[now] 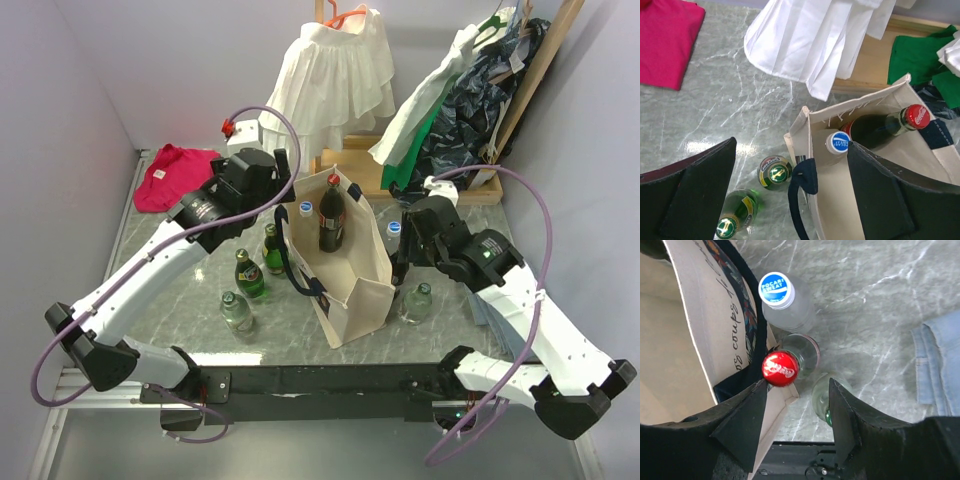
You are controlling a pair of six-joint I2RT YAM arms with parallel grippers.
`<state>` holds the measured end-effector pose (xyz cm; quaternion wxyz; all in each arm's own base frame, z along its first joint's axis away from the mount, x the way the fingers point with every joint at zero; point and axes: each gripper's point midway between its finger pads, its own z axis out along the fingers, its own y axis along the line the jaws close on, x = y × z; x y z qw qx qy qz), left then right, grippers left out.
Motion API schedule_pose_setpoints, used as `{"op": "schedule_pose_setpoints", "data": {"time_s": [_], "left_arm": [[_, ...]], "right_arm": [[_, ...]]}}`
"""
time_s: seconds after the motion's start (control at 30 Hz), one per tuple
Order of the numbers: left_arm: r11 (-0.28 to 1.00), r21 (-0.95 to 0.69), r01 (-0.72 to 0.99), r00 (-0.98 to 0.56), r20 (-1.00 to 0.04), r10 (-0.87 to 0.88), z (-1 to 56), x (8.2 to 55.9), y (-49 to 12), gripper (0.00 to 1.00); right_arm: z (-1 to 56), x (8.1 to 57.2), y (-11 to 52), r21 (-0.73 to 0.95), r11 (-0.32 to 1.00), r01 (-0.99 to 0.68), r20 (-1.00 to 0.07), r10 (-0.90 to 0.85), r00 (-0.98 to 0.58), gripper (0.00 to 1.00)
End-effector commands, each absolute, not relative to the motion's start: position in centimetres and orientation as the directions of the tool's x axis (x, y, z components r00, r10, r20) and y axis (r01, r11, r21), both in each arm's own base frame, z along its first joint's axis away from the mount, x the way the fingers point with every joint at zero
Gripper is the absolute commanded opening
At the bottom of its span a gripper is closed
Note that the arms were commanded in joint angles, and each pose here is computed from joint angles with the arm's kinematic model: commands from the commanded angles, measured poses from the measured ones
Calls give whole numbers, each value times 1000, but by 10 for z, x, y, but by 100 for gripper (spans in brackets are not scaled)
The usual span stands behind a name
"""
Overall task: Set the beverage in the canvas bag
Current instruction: Pick up the drink from the center of the board.
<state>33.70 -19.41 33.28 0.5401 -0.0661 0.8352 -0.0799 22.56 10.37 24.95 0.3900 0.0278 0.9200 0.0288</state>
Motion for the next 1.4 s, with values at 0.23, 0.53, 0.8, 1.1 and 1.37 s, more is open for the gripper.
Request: {"op": "schedule_pose_setpoints", "data": {"time_s": [0.23, 0.53, 0.8, 1.1, 1.37], "left_arm": [[973, -230, 12, -406, -890, -206, 340, 322, -188, 96], [975, -221, 25, -376, -906, -195, 335, 315, -178, 96], [973, -231, 11, -335, -918, -214, 335, 313, -170, 97], [975, -222, 21, -339, -919, -202, 332, 320, -178, 96], [975, -223, 22, -346, -916, -202, 331, 321, -180, 96]], "right_arm": [[266, 249, 115, 163, 986, 37, -768, 150, -623, 58], [253, 259, 123, 173, 983, 56, -754, 169, -635, 57], [243, 259, 120, 151, 985, 83, -740, 168, -651, 53], [233, 254, 114, 135, 985, 108, -727, 173, -664, 51], [227, 253, 114, 116, 988, 103, -717, 155, -680, 48]]}}
